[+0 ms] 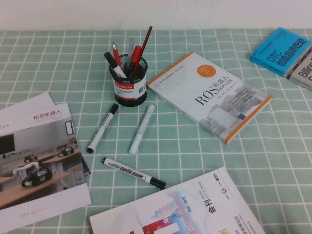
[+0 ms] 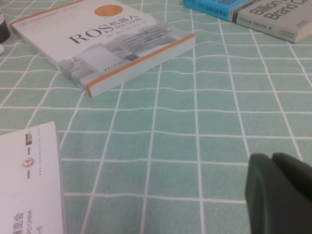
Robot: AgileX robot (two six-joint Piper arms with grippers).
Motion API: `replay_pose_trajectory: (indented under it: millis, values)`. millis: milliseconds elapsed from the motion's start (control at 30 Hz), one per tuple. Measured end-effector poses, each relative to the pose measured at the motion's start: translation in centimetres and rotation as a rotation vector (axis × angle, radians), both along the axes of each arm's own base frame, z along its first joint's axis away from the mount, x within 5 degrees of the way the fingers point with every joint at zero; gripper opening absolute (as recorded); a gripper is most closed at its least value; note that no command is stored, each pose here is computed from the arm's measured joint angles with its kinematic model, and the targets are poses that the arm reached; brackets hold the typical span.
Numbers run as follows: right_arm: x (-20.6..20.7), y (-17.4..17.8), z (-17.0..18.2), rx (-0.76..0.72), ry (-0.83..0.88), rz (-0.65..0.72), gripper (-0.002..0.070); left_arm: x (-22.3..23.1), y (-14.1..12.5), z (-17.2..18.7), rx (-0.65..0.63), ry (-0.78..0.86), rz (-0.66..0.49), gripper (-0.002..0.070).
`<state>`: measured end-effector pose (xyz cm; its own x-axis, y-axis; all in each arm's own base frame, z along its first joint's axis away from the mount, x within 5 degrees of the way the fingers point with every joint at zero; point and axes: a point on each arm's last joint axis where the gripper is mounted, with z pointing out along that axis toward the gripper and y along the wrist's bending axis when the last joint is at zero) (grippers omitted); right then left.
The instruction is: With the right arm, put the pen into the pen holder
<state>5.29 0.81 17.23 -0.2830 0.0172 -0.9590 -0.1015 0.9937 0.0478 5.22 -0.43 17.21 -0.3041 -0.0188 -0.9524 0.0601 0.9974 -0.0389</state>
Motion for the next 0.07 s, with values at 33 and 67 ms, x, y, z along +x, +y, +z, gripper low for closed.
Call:
replay_pose_trajectory:
  millis: [33, 67]
  values:
    - [0.0, 0.0, 0.0, 0.0, 0.0, 0.0, -0.0019, 0.0, 0.0, 0.0, 0.0, 0.0, 0.0, -0.0004]
    - [0.0, 0.0, 0.0, 0.0, 0.0, 0.0, -0.0019, 0.0, 0.0, 0.0, 0.0, 0.0, 0.0, -0.0004]
